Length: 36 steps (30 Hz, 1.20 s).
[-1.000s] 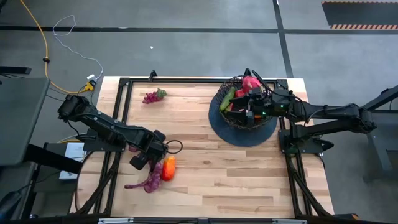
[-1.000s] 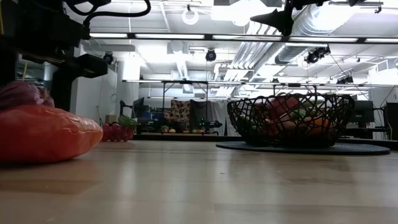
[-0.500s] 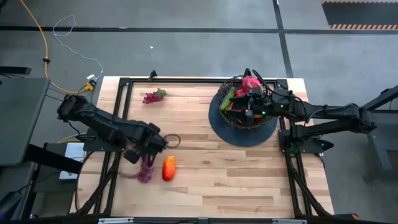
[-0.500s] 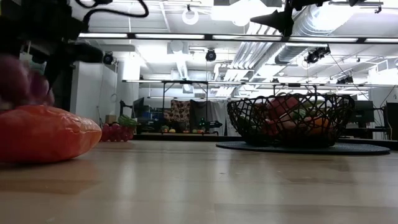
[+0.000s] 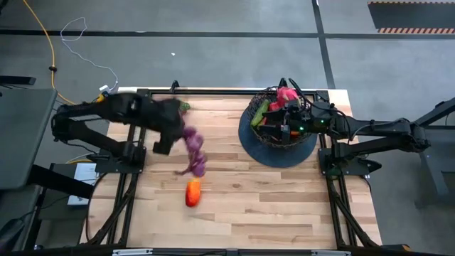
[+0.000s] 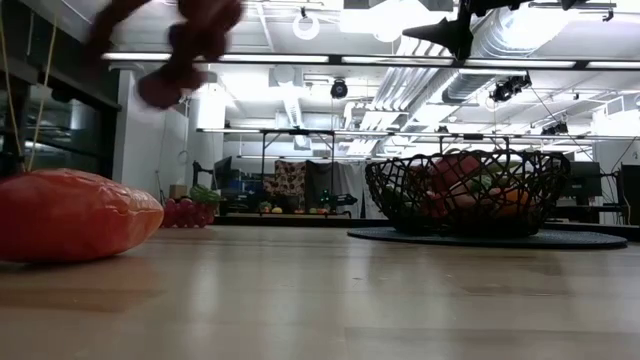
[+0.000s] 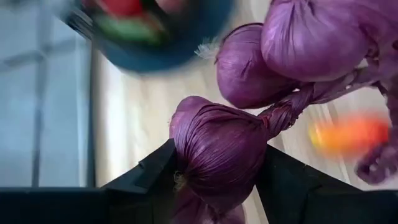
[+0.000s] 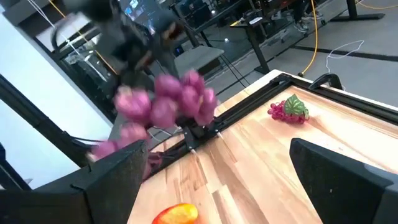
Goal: Build produce basket
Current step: Put the purple garlic into the wire basket
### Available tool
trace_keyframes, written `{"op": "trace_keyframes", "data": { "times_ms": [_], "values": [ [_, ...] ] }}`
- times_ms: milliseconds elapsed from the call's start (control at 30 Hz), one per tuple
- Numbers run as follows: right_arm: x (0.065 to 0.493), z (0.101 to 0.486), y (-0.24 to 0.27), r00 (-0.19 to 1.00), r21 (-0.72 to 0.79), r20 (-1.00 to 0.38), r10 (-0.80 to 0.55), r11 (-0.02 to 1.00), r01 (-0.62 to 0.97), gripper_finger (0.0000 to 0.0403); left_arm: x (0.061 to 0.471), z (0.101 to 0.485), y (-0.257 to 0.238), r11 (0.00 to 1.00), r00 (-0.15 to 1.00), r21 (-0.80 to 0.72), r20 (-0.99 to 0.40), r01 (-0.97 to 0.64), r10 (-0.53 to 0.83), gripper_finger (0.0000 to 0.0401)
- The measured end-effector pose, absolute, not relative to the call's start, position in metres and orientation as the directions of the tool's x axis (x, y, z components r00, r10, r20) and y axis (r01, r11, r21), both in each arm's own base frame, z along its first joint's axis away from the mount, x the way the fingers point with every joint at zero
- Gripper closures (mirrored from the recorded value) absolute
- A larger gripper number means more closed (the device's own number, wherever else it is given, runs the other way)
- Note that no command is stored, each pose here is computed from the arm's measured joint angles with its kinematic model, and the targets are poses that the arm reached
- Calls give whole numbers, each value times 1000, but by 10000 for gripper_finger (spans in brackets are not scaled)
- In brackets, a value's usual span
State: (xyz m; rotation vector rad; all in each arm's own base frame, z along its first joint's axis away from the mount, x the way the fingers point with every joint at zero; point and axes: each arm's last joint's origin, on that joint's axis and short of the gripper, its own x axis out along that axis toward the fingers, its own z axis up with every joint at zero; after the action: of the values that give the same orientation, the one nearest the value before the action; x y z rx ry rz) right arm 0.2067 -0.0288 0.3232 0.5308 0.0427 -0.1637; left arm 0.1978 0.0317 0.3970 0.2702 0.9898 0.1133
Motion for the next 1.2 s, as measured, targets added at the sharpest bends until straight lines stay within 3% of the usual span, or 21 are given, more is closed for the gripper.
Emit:
{"op": "trace_keyframes", "data": {
  "times_ms": [167,367,567,900,1200],
  "values": [
    [207,328,-29,989,502,-35,-145,853,143,20,191,429,50,949,776,275,-562,-153,288,226],
    [207,341,-29,984,501,105,-144,863,72,20,191,426,68,931,833,214,-420,-296,361,226],
    [205,350,-28,971,486,193,-142,874,31,20,199,394,77,960,920,31,-281,-277,274,226],
    [206,349,-29,973,444,182,-142,895,47,20,203,326,79,941,955,-160,-57,-297,291,226],
    [206,348,-29,975,448,171,-142,893,52,20,202,317,80,918,941,-207,-54,-338,334,226]
  ]
}}
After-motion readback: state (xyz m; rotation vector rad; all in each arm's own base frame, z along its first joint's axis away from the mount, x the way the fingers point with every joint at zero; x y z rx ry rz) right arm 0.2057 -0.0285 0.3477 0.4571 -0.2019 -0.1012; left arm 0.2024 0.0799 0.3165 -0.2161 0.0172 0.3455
